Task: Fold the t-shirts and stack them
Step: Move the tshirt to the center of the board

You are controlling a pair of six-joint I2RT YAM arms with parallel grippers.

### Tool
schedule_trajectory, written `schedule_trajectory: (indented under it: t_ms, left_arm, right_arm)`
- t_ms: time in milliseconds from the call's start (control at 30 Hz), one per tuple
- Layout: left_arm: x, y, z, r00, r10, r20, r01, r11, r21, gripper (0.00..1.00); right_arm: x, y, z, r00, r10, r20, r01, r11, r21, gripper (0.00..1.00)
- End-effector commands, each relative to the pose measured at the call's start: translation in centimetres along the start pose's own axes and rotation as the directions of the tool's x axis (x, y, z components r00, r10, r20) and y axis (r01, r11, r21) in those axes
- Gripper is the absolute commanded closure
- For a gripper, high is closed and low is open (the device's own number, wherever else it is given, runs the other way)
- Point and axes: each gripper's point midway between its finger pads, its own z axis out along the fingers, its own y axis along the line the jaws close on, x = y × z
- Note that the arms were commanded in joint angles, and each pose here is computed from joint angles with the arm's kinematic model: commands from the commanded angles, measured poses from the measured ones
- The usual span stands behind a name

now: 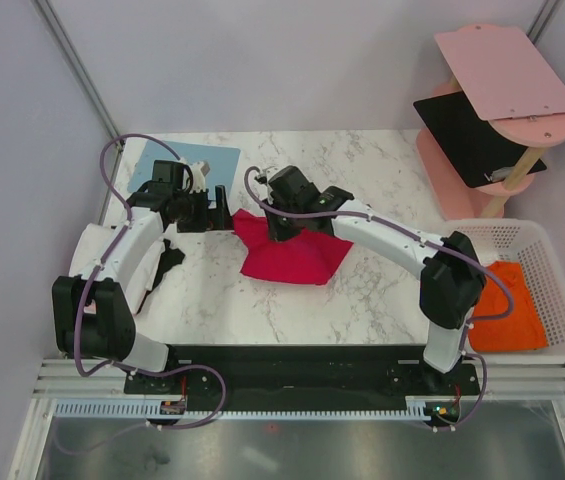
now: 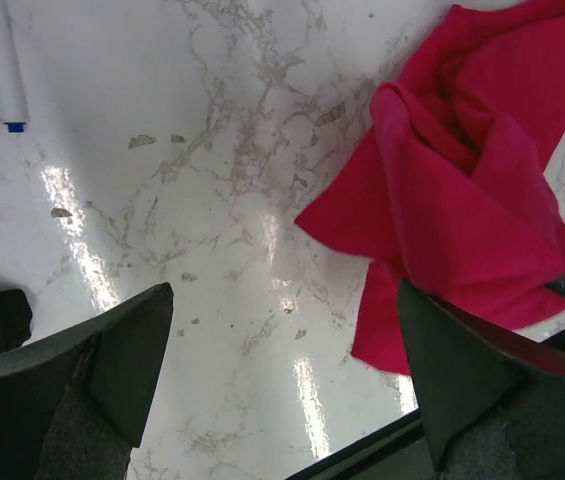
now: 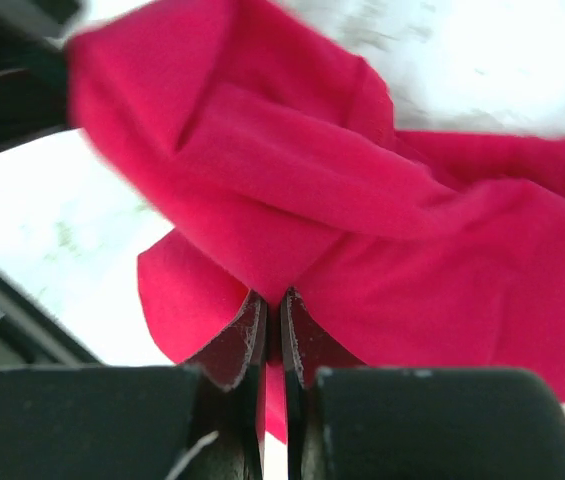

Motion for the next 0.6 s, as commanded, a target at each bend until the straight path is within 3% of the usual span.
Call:
schedule_trajectory:
  t_ms: [0,67,167,200,267,400,467,500,533,567]
  left_arm:
    - [-0.7,1.7,-1.0,0.999,-0.018,0.038,0.023,0.993,-0.114,0.0]
    - [-0.7,2.1,-1.0,0.999,-0.026,0.04,0.031,0.991,-0.131,0.0]
    - [-0.7,2.0,-0.9,0.999,-0.03,0.035,0.035,0.992,-0.122,0.0]
    - [-0.7,1.9,-0.9,0.999,-0.03,0.033,0.033,0.992,-0.12,0.0]
    - [-0.6,1.8,-0.7,0.999,-0.031,0.025,0.033,0.994,-0.109,0.0]
    - [-0.4,1.5,-0.5,0.999,-0.03,0.015,0.031,0.996,-0.087,0.0]
    - [-0.2,1.3,-0.4,1.0,-0.03,0.008,0.031,0.997,-0.074,0.0]
    - [-0.2,1.2,-0.4,0.999,-0.032,0.007,0.032,0.997,-0.068,0.0]
    - [-0.1,1.1,-0.4,0.999,-0.033,0.005,0.033,0.997,-0.063,0.0]
    - [-0.1,1.0,-0.2,0.999,-0.034,-0.001,0.034,0.998,-0.053,0.0]
  right_arm:
    - [-6.9,5.0,-6.2,0.961,-0.065,0.268,0.117,0.976,-0.181,1.0]
    - [-7.6,4.3,-7.8,0.943,-0.036,0.331,0.104,0.977,-0.189,1.0]
    - [-7.5,-0.3,-8.4,0.935,0.067,0.349,-0.002,0.983,-0.184,1.0]
    - [-6.6,-4.2,-7.7,0.937,0.12,0.329,-0.072,0.985,-0.155,1.0]
    - [-5.9,-7.2,-7.4,0.931,0.178,0.319,-0.127,0.976,-0.175,1.0]
    - [-1.2,-19.1,-6.3,0.91,0.31,0.276,-0.335,0.941,0.048,0.97]
    - [0.7,-22.6,-6.4,0.902,0.35,0.254,-0.4,0.897,0.185,0.64]
    - [2.2,-25.1,-7.3,0.901,0.359,0.243,-0.425,0.842,0.332,0.5]
    - [2.6,-26.1,-7.9,0.905,0.351,0.241,-0.422,0.815,0.397,0.23]
    - [2.7,-26.7,-8.6,0.904,0.346,0.253,-0.426,0.793,0.436,0.12]
